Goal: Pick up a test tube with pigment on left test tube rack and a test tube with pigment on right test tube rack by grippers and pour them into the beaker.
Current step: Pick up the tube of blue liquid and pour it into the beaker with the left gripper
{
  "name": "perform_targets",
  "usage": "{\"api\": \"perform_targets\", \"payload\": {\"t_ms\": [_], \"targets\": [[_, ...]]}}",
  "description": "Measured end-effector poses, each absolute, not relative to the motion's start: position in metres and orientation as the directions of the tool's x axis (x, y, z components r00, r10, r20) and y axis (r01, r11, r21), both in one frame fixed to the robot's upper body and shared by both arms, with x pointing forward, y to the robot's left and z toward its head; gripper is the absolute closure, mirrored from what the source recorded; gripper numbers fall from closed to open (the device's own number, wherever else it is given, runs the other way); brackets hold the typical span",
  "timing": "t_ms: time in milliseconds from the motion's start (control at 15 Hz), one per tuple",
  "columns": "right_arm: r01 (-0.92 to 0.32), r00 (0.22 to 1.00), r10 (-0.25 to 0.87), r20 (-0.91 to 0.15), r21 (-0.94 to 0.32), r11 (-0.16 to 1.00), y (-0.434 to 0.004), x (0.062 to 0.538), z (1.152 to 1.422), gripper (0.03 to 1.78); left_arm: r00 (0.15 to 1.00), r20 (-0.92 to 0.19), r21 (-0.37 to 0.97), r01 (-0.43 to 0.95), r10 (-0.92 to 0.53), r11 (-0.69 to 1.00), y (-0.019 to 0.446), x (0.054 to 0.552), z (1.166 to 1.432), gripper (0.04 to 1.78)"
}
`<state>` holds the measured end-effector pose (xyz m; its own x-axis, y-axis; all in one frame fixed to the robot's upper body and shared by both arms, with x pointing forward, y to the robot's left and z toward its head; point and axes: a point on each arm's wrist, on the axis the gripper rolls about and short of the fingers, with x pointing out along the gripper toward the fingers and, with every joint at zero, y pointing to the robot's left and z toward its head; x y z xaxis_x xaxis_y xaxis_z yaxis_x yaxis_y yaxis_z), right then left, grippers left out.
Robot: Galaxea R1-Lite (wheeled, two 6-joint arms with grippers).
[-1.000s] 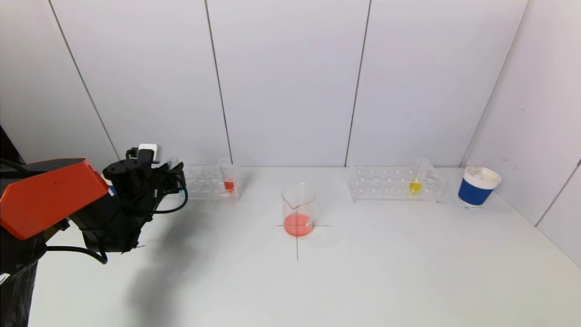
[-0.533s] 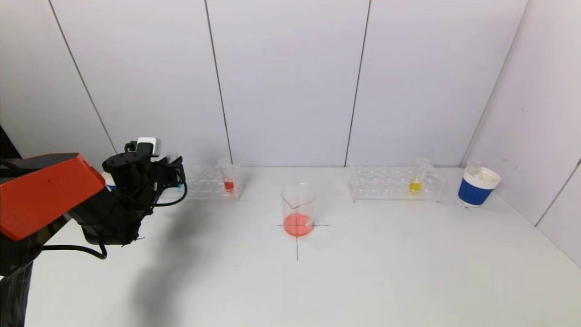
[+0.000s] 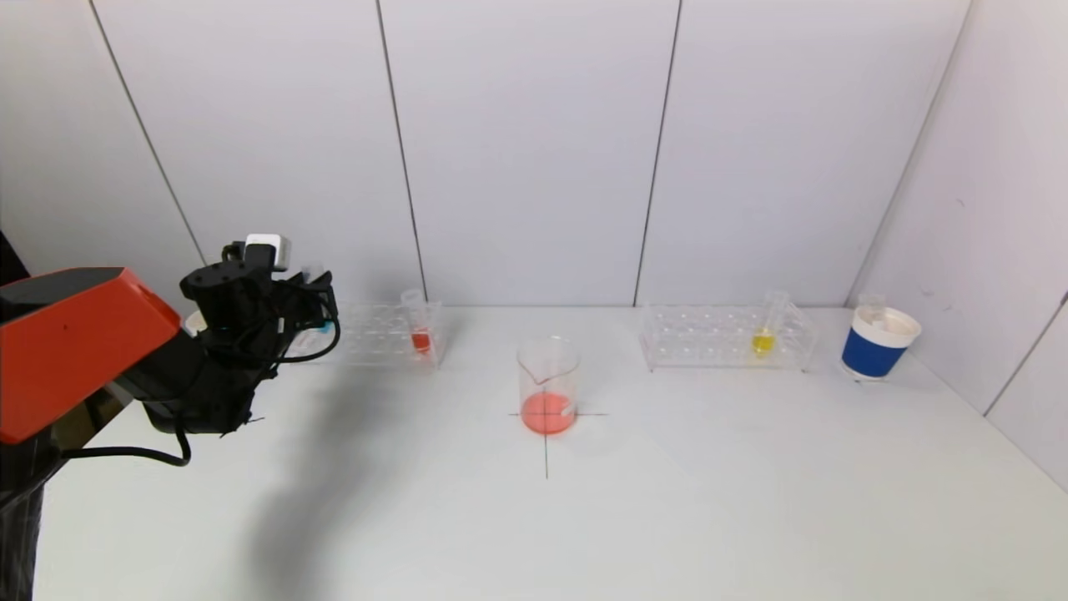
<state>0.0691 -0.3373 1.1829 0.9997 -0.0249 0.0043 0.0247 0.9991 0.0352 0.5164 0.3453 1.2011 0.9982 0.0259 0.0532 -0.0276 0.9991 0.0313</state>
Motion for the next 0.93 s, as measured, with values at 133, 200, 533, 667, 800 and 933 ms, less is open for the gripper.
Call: {"api": "perform_targets", "payload": {"t_ms": [133, 200, 533, 667, 800, 933], "targets": [[0.024, 1.0, -0.024, 0.004, 0.035, 0.999, -0.337, 0.069, 1.183, 0.04, 0.998, 0.059, 0.032, -0.029, 0.027, 0.999, 0.346, 0.516, 1.206, 1.38], [0.024, 1.0, -0.024, 0.004, 0.035, 0.999, -0.337, 0.069, 1.183, 0.04, 0.998, 0.063, 0.033, -0.031, 0.028, 0.999, 0.346, 0.516, 1.208, 1.38], [0.024, 1.0, -0.024, 0.004, 0.035, 0.999, -0.337, 0.069, 1.183, 0.04, 0.996, 0.086, 0.032, -0.031, 0.028, 0.999, 0.346, 0.513, 1.223, 1.38], [0.025, 1.0, -0.025, 0.004, 0.035, 0.999, -0.337, 0.069, 1.183, 0.04, 0.997, 0.078, 0.03, -0.03, 0.028, 0.999, 0.346, 0.511, 1.229, 1.38], [0.025, 1.0, -0.025, 0.004, 0.035, 0.999, -0.337, 0.069, 1.183, 0.04, 0.995, 0.091, 0.029, -0.03, 0.027, 0.999, 0.345, 0.51, 1.237, 1.38], [0.025, 1.0, -0.025, 0.004, 0.035, 0.999, -0.337, 0.069, 1.183, 0.04, 0.995, 0.097, 0.029, -0.03, 0.027, 0.999, 0.345, 0.507, 1.245, 1.38]]}}
